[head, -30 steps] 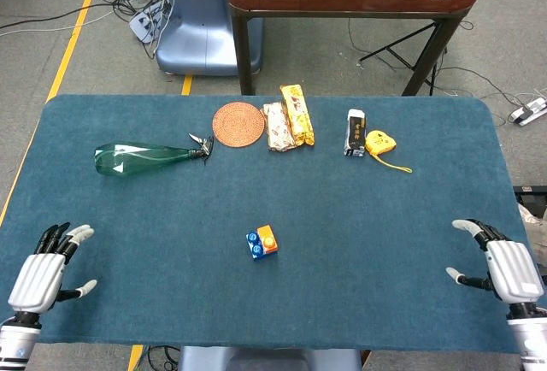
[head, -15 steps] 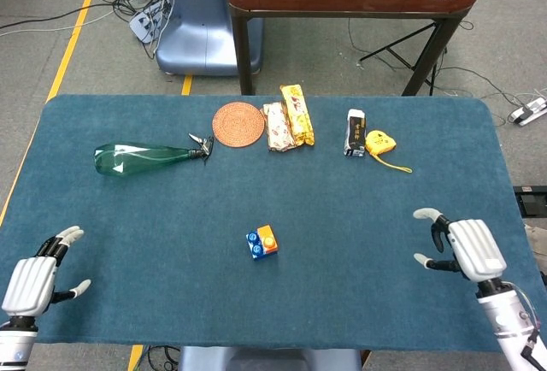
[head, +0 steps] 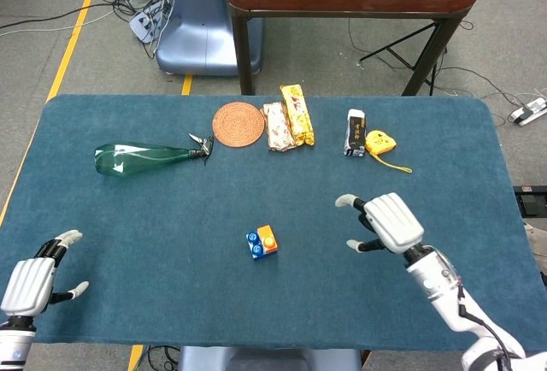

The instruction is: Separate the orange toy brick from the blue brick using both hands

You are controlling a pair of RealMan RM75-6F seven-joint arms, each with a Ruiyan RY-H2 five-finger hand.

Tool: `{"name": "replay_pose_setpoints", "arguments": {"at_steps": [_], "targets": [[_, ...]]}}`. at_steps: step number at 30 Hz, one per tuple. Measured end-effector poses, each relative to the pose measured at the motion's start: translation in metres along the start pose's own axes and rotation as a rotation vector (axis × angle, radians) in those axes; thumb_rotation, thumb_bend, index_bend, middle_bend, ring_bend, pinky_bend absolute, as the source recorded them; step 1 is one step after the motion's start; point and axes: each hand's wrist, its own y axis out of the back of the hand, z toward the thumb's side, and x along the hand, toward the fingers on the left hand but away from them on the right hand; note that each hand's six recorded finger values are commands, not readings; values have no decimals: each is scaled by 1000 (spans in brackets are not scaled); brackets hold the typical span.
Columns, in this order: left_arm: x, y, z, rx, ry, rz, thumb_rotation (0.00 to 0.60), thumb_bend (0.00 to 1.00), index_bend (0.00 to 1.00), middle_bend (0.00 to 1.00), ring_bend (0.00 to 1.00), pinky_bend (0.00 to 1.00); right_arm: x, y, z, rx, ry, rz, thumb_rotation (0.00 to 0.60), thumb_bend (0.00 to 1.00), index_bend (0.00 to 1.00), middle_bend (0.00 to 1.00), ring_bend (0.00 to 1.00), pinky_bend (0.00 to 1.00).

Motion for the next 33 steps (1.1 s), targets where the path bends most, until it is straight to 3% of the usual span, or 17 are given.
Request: {"name": "replay_pose_setpoints", "arguments": {"at_steps": [15, 33], "targets": [[-2, -2, -2, 0, 5, -10, 600, 0, 233, 193, 228, 586, -51, -54, 75, 5, 137, 76, 600, 0, 318, 995, 1000, 1000], [-5, -8, -7, -5, 18, -20, 600, 0, 233, 193, 229, 587, -86, -95, 103, 52, 149, 158, 600, 0, 287, 995, 1000, 1000]]}}
